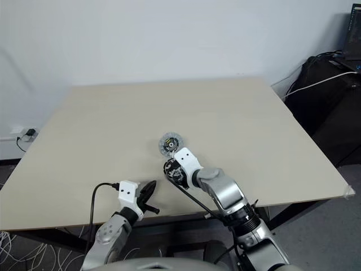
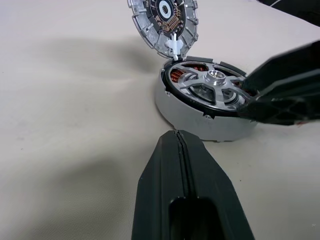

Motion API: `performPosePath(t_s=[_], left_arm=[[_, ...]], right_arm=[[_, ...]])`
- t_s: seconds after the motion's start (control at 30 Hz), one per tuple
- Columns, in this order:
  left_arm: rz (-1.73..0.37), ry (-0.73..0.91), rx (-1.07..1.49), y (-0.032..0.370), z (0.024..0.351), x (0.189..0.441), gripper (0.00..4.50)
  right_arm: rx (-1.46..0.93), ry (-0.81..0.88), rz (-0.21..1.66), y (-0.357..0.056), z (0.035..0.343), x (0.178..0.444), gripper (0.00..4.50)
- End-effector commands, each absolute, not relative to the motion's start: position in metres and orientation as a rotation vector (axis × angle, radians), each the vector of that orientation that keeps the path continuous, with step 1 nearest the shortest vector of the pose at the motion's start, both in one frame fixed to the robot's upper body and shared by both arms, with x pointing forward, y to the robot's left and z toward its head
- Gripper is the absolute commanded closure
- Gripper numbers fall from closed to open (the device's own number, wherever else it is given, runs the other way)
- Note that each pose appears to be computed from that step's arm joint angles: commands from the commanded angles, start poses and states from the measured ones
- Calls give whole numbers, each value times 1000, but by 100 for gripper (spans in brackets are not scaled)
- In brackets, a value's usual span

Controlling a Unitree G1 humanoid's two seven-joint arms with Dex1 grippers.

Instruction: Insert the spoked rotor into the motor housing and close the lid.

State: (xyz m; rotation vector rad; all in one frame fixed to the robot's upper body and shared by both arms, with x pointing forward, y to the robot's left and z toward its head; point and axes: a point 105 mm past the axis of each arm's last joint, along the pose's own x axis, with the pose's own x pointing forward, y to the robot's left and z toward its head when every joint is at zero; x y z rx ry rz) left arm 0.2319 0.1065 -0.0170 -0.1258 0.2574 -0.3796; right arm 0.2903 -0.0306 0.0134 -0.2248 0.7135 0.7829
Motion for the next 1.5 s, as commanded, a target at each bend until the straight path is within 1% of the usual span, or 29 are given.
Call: performPosePath(t_s=[0.03,0.17,0.43,0.7,0.93,1.03,1.2,1.23,1.5], left_arm=[[-375,206,-134,106,-5,237,450],[-374,205,-135,106,-5,237,450],[-383,207,-133,106,-6,237,450],[-387,210,-130,106,-6,236,450],[-391,212,-129,105,-7,236,450],[-391,212,-129,105,-7,236,450],[-387,212,-129,105,-7,236,450],[-386,212,-129,105,-7,237,450],[-383,210,-132,106,-6,237,450]], right_arm=[[-226,663,765,-31,24,301,203],[-225,667,748,-35,23,305,203],[-136,713,700,-40,21,307,203],[-180,682,673,-45,24,312,203],[-216,648,701,-41,29,310,203],[-226,641,705,-40,29,310,268],[-233,641,710,-39,28,308,424],[-234,640,710,-39,28,308,447],[-247,625,722,-37,29,307,447]])
